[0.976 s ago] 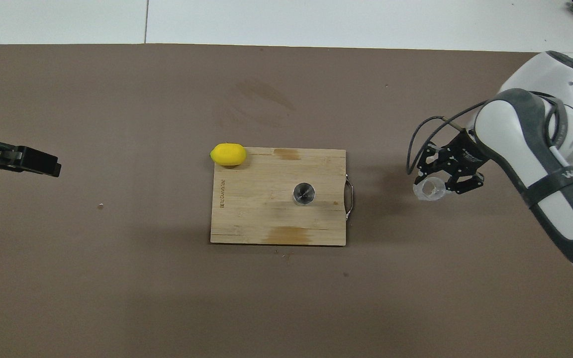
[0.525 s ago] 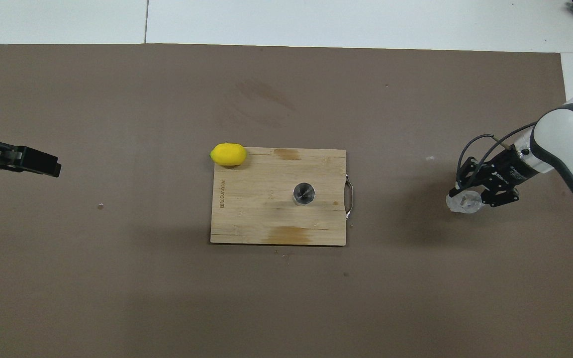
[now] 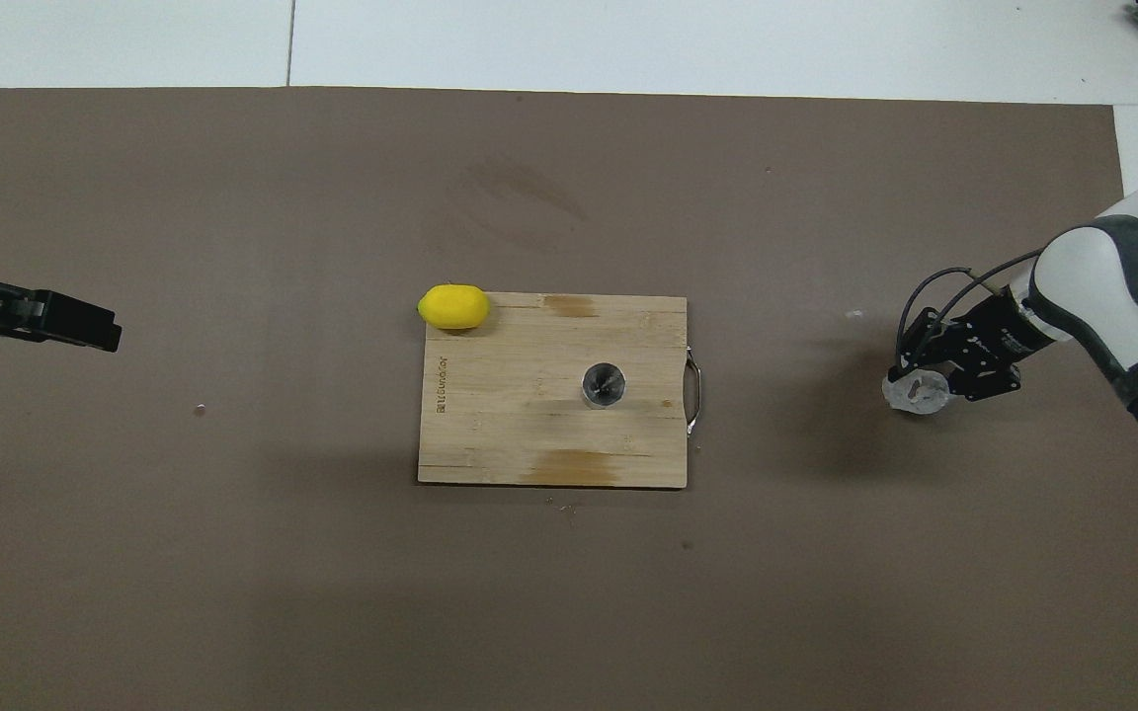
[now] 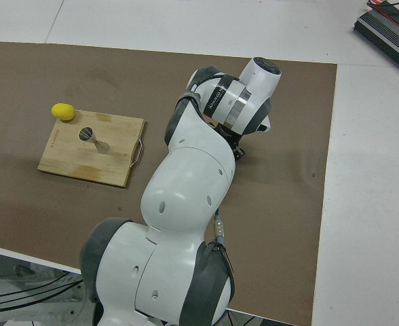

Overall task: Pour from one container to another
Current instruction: 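Lower the clear cup onto the table and open the right gripper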

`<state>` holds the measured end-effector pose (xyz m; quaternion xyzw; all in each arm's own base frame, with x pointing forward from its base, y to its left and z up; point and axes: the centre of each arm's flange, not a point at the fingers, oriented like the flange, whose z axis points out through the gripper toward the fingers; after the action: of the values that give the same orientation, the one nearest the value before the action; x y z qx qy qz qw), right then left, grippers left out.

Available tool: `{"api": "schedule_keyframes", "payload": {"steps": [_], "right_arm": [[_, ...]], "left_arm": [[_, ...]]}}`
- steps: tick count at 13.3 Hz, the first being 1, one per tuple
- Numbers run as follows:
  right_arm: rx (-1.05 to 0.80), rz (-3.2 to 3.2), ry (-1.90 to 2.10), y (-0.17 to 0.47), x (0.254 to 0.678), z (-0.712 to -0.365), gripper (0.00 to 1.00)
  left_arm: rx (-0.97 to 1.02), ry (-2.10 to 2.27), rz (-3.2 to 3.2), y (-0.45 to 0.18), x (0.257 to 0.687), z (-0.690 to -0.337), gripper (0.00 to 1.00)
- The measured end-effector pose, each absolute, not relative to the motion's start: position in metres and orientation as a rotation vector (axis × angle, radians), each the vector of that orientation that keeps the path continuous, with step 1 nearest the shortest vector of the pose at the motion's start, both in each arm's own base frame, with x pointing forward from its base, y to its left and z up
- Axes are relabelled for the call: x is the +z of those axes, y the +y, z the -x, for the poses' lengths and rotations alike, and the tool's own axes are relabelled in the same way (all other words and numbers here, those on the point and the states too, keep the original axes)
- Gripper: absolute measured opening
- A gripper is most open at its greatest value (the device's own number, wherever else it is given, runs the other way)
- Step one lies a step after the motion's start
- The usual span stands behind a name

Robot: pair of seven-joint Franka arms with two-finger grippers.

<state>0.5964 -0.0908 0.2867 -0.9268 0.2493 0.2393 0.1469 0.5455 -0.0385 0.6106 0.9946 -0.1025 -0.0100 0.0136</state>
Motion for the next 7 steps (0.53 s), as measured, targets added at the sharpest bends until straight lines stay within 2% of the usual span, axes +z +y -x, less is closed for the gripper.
{"api": "schedule_keyframes", "payload": {"steps": [6,7], "right_arm": [[0.695,2.721,0.684,-0.0930,0.2756,-0.5890,0.50],[0.696,2.739,0.675,-0.0938,0.2763,-0.5888,0.52]], "left_arm": [[-0.032,-0.319,-3.098,-0.0385,0.6106,-0.5455,1.00],[-0.032,-0.319,-3.098,-0.0385,0.6106,-0.5455,1.00]]}}
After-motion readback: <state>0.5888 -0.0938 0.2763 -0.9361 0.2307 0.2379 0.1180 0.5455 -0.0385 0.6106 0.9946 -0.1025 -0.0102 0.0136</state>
